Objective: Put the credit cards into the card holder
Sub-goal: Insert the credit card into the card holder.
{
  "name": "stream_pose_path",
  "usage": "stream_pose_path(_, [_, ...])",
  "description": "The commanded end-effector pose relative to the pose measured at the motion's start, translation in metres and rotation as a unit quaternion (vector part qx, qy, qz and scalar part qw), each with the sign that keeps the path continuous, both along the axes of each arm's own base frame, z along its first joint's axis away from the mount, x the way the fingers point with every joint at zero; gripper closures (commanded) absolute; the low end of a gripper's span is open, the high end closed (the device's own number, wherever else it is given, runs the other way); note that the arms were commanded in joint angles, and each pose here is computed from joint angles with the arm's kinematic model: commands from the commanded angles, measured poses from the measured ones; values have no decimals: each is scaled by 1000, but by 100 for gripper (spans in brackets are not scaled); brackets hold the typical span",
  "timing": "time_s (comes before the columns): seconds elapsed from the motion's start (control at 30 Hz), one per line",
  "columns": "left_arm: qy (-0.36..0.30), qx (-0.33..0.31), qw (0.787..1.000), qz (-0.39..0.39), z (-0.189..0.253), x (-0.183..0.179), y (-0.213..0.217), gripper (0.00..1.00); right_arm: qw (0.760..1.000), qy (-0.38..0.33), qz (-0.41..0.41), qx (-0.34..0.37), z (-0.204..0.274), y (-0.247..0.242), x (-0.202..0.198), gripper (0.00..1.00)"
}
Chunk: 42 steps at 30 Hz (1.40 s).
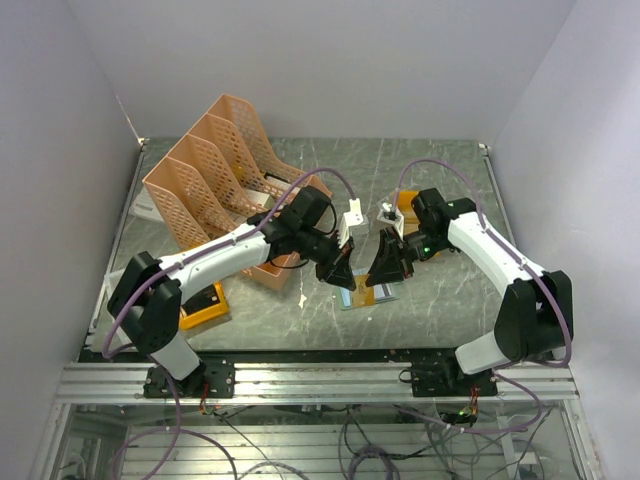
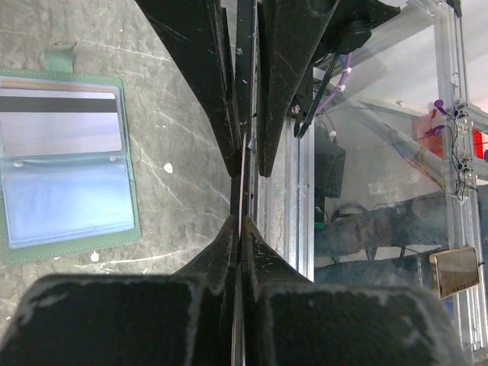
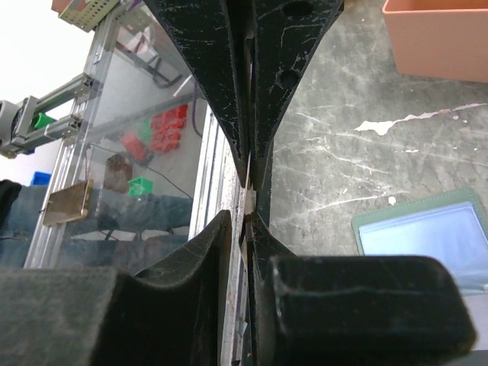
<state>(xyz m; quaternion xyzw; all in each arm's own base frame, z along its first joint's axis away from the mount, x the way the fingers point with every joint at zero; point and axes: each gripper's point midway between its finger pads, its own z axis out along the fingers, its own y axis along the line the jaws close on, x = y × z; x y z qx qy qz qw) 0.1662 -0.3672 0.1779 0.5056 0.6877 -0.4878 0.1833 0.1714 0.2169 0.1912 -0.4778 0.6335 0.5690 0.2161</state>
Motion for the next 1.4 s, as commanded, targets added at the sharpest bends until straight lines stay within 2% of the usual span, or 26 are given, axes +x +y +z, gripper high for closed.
stream_pose_path(0.0, [-1,-5,1000,-4,5,5,-2,93,1000,2,-2,11,6,6,-2,86])
stream_pose_path(0.17, [-2,-12,1000,4,7,7,-4,93,1000,9,0,10,3,7,-4,100])
stream_pose_path(0.23, [-4,-15,1000,13,8,9,-5,92,1000,10,0,8,2,7,-5,100])
stream_pose_path(0.27, [-8,-18,1000,20,10,11,-4,85,1000,9,0,9,2,7,-5,100])
stream_pose_path(0.3, [-9,-20,999,32,11,15,-2,72,1000,10,-1,8,1,8,-4,100])
stream_pose_path(0.37, [-10,-29,997,69,13,23,4,35,1000,13,-11,4,-2,7,-1,100])
stream_pose_path(0.4, [-14,-40,995,91,17,28,9,26,1000,16,-21,-1,-5,5,2,100])
stream_pose_path(0.5, [-30,-84,979,181,34,45,26,18,997,24,-76,-9,-13,-6,19,100])
stream_pose_path(0.57, [-39,-100,962,252,36,55,42,17,992,34,-125,-7,-18,-16,33,100])
stream_pose_path(0.63, [-27,-116,944,307,30,54,57,24,982,56,-178,-8,-27,-29,46,100])
stream_pose_path(0.77, [35,-167,919,355,16,44,64,31,962,76,-258,-41,-48,-51,65,100])
stream_pose_path(0.9, [72,-154,903,394,-16,39,70,30,941,102,-316,-69,-68,-66,83,100])
stream_pose_path(1.07, [91,-133,894,417,-39,34,57,33,930,141,-325,-94,-90,-75,92,100])
stream_pose_path(1.17, [94,-107,889,436,-53,33,47,43,926,158,-327,-98,-99,-75,94,100])
stream_pose_path(1.37, [95,-77,877,465,-71,33,32,46,926,182,-316,-100,-112,-73,96,100])
